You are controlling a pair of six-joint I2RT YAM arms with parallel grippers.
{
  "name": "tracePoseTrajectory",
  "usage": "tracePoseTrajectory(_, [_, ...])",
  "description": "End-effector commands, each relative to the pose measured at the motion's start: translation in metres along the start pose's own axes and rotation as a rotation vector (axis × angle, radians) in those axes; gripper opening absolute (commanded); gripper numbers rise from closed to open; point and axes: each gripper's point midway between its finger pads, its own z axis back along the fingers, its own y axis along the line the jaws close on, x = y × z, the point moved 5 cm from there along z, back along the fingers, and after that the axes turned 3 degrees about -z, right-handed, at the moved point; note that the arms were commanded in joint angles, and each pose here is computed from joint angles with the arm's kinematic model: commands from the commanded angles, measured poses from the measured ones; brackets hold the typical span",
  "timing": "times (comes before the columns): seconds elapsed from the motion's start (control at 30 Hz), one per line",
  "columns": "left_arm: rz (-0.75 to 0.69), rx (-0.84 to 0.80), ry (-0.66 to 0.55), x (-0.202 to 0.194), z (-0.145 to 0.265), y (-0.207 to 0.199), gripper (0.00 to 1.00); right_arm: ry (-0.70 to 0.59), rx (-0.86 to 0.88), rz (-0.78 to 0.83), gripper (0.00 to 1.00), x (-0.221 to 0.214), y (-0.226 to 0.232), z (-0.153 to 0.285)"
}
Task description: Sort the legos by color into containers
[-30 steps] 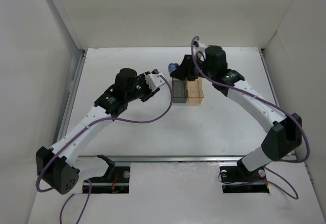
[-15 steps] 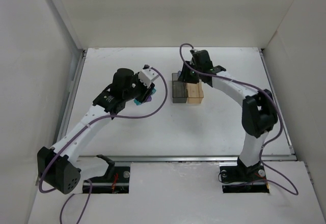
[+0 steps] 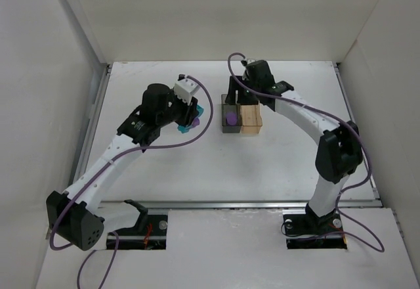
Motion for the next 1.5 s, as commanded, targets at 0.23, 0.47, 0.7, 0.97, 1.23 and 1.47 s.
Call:
tracePoseTrajectory(0.23, [0.056, 0.019, -0.262, 0.081, 0.018, 0.006, 0.00, -0.416, 0.270, 0.220, 0.84, 0.033, 0.053, 0.139])
tracePoseTrajectory(0.47, [0.115, -0.110, -0.386, 0.128, 0.023, -0.006, 0.00, -0.437, 0.454, 0.406, 0.90, 0.005, 0.093, 0.180])
tracePoseTrajectory(0.7, [0.224, -0.164, -0.385, 0.138, 0.020, -0.013, 0.00, -0.451, 0.568, 0.447, 1.00, -0.005, 0.114, 0.191])
tracePoseTrajectory(0.97, [0.310, -0.226, -0.402, 0.145, 0.035, -0.023, 0.00, -0.468, 0.550, 0.394, 1.00, 0.009, 0.128, 0.167])
tracePoseTrajectory(1.23, [0.356, -0.226, -0.398, 0.144, 0.033, -0.024, 0.00, -0.485, 0.578, 0.231, 1.00, 0.022, 0.141, 0.155])
tracePoseTrajectory(1.47, [0.389, -0.233, -0.395, 0.143, 0.032, -0.025, 0.00, -0.446, 0.605, 0.215, 1.00, 0.017, 0.145, 0.138])
